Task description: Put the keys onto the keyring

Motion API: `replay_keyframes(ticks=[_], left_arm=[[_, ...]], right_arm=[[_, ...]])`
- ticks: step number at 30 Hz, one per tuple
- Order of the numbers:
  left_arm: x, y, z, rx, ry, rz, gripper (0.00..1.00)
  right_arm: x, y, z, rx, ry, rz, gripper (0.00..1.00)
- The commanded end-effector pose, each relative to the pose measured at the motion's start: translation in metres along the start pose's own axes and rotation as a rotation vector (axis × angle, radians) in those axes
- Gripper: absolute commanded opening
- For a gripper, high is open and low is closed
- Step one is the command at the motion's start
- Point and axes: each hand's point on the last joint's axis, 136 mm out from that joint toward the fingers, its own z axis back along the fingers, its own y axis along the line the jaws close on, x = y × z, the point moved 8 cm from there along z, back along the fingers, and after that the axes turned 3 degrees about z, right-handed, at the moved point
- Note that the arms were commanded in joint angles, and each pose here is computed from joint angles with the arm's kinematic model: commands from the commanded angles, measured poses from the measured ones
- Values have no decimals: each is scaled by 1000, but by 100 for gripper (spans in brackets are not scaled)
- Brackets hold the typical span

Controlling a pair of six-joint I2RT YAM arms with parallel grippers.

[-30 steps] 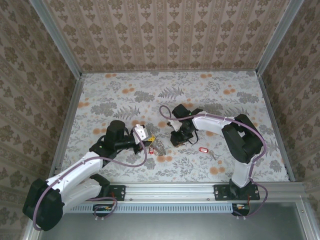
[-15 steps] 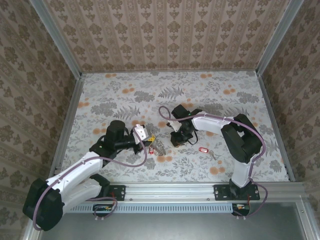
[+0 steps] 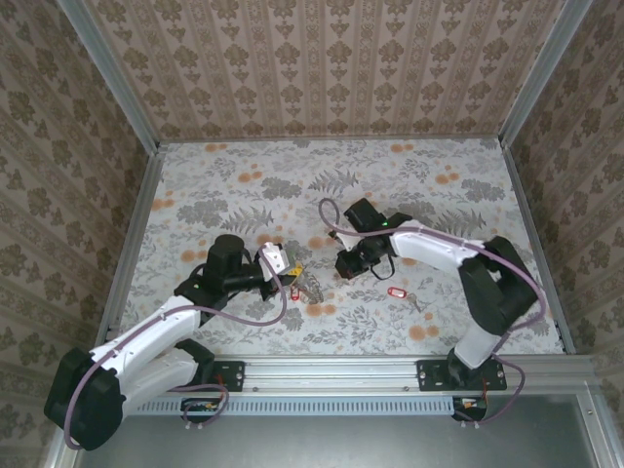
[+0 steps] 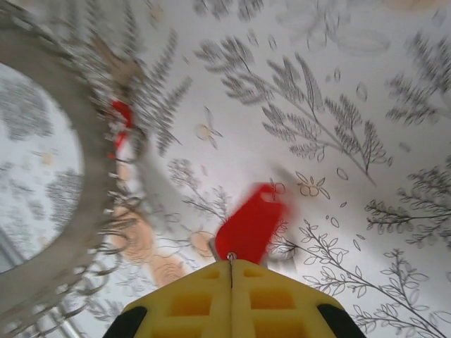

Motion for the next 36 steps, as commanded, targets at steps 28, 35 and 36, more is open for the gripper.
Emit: replay_keyframes(ticks=[28,35,36], left_arm=[[39,-8,-26,-181,-103,-66,0],[40,-6,-31,-155,-108,-59,0],[41,-6,-32,-153,-108,-60,0]], right_arm=[[-30,39,87,43,-726,809,0],[-30,55,87,197,-732,887,0],[-30,55,87,214,-726,890,0]])
